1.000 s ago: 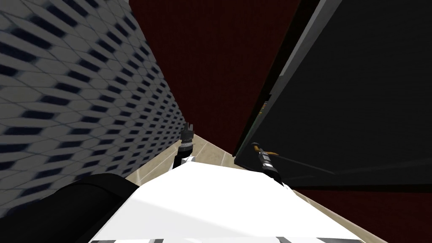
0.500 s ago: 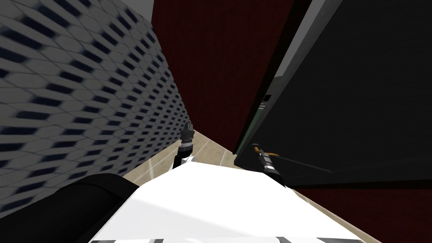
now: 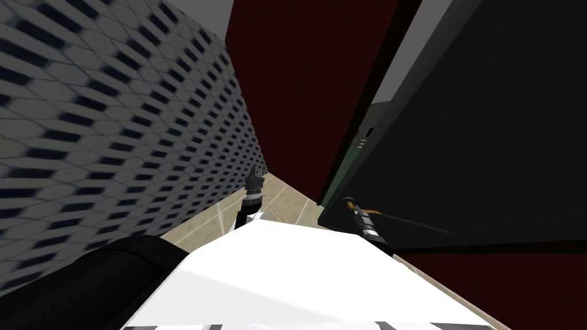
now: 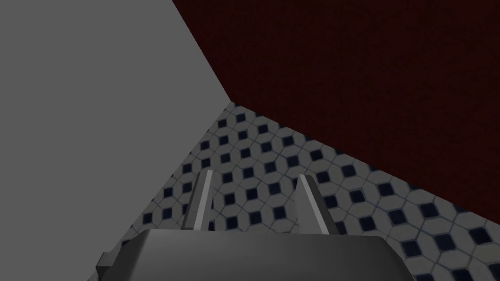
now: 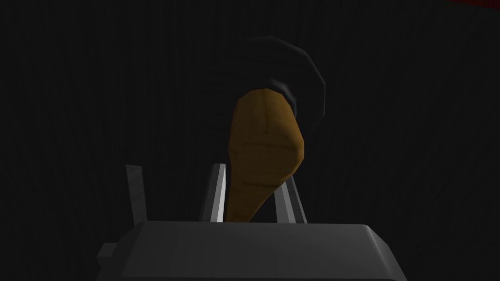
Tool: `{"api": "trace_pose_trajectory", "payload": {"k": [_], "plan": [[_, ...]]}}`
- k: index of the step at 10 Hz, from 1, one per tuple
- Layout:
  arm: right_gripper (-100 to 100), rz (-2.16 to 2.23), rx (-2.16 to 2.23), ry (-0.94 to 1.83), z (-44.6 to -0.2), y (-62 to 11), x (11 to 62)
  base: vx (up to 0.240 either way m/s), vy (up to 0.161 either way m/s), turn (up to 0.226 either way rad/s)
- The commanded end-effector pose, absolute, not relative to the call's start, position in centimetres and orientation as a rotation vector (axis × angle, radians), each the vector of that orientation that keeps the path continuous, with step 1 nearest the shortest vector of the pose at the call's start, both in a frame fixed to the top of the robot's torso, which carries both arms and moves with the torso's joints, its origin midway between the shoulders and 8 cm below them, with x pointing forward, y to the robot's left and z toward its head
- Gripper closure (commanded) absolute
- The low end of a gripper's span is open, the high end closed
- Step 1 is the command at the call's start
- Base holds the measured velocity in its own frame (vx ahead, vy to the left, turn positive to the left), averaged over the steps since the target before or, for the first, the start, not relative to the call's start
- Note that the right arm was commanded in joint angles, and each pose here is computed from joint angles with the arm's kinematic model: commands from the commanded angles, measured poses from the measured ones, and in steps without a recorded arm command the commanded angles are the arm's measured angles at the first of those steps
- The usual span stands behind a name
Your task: Pull the door open
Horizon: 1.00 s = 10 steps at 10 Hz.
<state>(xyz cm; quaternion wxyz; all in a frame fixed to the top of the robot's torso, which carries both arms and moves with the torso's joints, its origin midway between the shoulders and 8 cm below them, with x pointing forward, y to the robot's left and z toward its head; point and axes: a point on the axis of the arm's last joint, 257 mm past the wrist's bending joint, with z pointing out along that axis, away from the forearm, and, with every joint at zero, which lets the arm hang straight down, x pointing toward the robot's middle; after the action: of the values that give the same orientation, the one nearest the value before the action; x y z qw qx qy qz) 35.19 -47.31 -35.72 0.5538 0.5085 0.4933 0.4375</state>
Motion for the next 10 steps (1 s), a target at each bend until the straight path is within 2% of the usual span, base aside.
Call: {"api": "trace_pose_trajectory", "payload": {"k": [1, 3, 10], "plan": [[100, 1.054, 1.187, 1.181, -35.5, -47.1, 34.4, -0.261, -0.055, 0.150], [100, 1.055, 1.188, 1.185, -35.7, -47.0, 34.3, -0.186, -0.039, 0.069], [100, 1.113, 1.148, 1.237, -35.6, -47.3, 30.8, -0.184, -0.045, 0.129]]}}
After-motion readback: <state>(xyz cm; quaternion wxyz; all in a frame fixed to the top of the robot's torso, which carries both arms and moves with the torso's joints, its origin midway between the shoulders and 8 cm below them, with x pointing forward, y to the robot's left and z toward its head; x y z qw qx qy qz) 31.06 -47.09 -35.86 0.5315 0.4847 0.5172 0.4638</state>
